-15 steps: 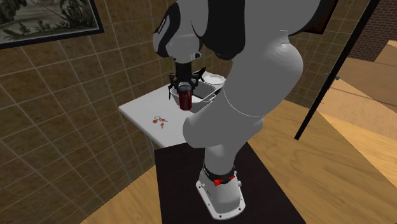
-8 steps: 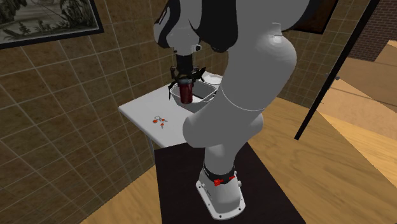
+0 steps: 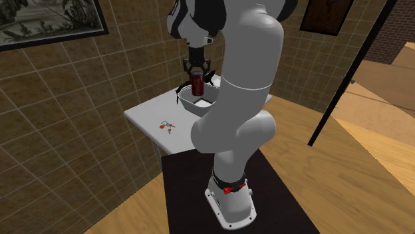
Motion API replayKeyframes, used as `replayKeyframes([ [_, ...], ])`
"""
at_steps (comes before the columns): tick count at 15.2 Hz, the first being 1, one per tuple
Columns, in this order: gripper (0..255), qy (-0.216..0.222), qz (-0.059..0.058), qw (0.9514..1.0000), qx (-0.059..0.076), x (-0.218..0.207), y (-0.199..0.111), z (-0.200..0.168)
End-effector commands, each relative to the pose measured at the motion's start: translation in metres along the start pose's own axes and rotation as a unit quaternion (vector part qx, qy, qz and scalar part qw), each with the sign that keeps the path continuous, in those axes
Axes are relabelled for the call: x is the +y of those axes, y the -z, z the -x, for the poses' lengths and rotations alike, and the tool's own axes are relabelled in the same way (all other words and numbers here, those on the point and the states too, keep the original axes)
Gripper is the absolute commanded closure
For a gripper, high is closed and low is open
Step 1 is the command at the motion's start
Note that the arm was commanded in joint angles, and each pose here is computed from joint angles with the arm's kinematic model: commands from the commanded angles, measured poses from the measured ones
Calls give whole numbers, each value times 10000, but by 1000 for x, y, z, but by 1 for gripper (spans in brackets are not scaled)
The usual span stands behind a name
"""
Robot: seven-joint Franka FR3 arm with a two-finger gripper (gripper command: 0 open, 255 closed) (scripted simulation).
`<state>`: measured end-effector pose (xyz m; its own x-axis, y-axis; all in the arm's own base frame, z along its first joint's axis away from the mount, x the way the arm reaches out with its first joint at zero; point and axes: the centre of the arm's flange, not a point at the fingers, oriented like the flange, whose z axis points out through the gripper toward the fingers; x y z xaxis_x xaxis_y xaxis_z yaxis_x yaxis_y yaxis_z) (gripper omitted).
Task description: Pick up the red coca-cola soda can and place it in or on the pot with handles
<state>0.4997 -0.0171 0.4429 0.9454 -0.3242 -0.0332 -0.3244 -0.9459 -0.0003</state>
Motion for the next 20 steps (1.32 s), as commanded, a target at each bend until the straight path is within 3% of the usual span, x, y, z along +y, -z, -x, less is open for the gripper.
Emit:
replayKeyframes([
  [1,255,2,2,10000,3,5,2,-26],
  [10,255,2,2,10000,3,16,18,-139],
  [20,255,2,2,10000,3,16,-35,-141],
])
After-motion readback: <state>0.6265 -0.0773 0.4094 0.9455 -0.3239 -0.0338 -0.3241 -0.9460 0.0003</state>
